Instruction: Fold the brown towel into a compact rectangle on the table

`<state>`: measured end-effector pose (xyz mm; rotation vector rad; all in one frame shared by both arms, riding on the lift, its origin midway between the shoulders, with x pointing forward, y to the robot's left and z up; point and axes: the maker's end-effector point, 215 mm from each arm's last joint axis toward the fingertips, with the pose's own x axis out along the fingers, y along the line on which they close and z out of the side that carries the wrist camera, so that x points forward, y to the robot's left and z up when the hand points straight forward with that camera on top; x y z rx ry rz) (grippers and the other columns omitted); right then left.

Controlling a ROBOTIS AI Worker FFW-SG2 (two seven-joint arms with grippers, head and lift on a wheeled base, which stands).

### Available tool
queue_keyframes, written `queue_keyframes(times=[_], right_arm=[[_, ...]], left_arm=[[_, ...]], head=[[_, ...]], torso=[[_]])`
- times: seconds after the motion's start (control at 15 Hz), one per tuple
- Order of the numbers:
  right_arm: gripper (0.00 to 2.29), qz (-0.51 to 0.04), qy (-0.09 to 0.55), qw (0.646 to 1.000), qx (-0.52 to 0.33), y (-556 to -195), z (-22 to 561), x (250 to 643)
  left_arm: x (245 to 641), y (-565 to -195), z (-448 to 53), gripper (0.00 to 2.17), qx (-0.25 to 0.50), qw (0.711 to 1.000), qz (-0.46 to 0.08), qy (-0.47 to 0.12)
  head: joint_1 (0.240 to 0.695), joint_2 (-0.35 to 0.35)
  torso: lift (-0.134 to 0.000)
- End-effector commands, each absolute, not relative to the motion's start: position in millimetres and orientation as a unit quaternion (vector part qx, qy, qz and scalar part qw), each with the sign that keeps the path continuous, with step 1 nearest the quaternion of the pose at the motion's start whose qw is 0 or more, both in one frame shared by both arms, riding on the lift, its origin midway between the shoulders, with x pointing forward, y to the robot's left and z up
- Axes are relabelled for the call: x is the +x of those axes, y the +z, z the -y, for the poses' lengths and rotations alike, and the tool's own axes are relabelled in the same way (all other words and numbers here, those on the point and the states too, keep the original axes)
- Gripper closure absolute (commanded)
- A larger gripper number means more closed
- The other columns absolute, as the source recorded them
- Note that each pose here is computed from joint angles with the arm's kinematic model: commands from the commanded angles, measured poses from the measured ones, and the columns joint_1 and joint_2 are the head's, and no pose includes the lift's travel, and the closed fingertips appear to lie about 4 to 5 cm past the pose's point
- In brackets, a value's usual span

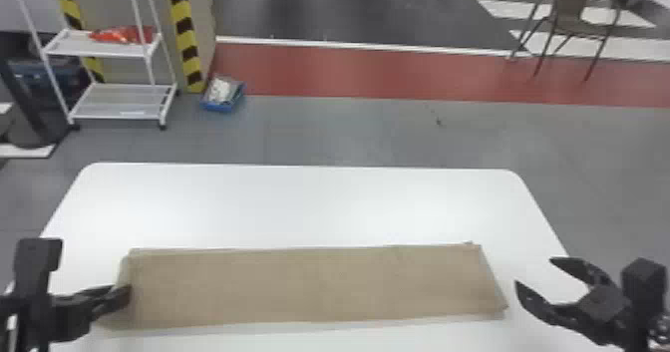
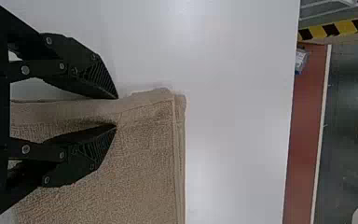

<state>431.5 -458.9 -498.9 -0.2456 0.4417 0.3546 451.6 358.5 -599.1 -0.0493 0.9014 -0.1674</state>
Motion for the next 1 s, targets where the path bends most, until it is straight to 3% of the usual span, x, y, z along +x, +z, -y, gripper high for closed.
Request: queue_keyframes(times=[0.0, 0.13, 0.93], right_arm=[[0.09, -0.216, 0.176, 0.953, -0.12, -499, 457, 433], [0.09, -0.217, 0.175, 0.953, -0.12, -498, 459, 433], [0.09, -0.222, 0.194, 0.949, -0.112, -505, 436, 435]], left_arm=[[454, -600, -357, 1.09, -0.009, 0.894, -0.441, -0.081], [456, -598, -359, 1.49, -0.011, 0.892, -0.445, -0.077], [460, -533, -384, 1.49, -0.083, 0.905, -0.412, -0.058]], head=[[0.695, -0.127], [0.695, -0.126], [0.695, -0.087]], torso=[[0.0], [0.0], [0.0]])
